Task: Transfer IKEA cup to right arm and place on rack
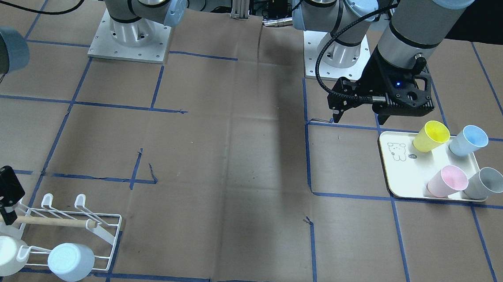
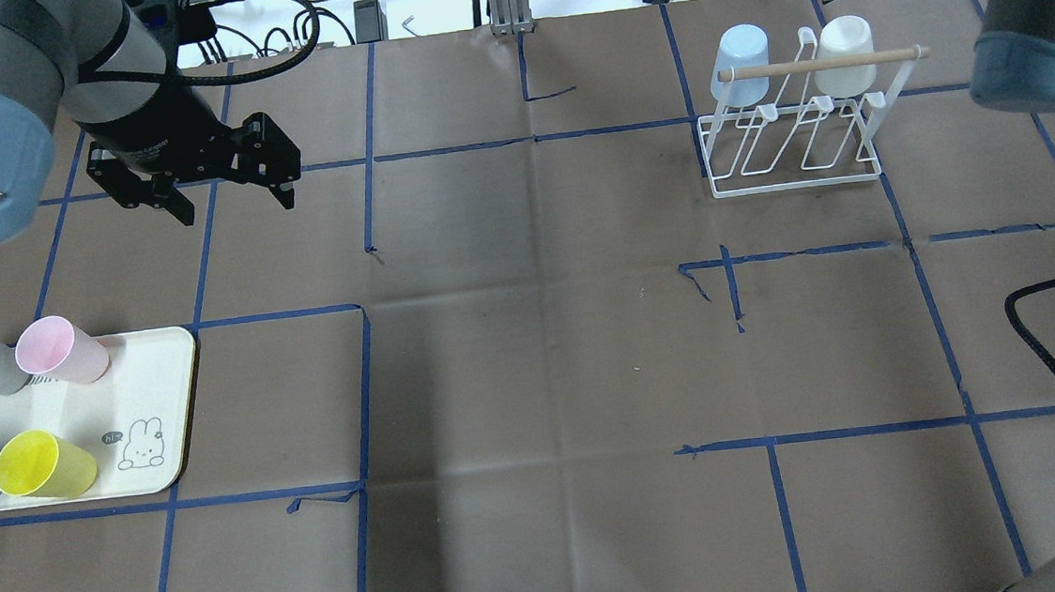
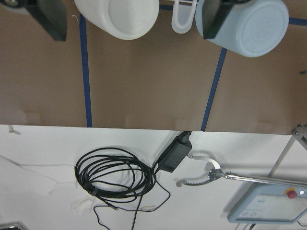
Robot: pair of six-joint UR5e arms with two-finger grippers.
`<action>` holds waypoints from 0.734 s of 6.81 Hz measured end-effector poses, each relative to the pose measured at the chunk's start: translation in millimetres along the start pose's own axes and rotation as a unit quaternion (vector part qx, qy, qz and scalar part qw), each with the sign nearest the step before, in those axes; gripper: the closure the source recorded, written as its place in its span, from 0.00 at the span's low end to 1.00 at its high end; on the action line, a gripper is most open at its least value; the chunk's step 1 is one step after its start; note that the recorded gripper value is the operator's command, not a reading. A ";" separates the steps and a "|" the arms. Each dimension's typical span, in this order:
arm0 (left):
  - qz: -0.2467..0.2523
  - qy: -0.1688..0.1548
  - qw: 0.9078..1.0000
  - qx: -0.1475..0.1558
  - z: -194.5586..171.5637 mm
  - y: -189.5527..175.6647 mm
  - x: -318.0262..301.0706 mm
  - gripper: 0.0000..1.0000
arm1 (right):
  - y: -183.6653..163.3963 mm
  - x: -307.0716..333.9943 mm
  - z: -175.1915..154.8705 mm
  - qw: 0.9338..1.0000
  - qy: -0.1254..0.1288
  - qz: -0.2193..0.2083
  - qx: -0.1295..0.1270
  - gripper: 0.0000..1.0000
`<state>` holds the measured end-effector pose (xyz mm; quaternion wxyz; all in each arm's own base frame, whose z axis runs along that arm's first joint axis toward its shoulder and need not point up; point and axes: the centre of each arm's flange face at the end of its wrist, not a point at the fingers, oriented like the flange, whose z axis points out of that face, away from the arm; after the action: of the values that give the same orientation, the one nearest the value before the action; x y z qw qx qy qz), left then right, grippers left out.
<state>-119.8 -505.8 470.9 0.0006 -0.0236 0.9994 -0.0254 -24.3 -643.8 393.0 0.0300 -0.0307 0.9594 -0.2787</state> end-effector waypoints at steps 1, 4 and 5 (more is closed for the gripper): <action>0.001 0.000 1.000 0.000 -0.1 0.1 0.1 0.00 | 5.6 -24.7 -26.0 0.999 0.007 0.009 -0.052 0.00; 0.004 0.001 1.000 -0.001 1.2 -0.6 0.4 0.00 | 38.9 -126.6 -107.5 0.986 0.034 0.033 -0.163 0.00; 0.004 0.001 1.000 -0.001 1.2 -0.6 0.5 0.00 | 52.3 -156.6 -129.8 0.982 0.037 0.019 -0.183 0.00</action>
<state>-120.3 -506.4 469.8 -0.0005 -0.0198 0.9995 -0.0242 119.8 -518.7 480.6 -0.0065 -0.0070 0.9951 -0.0984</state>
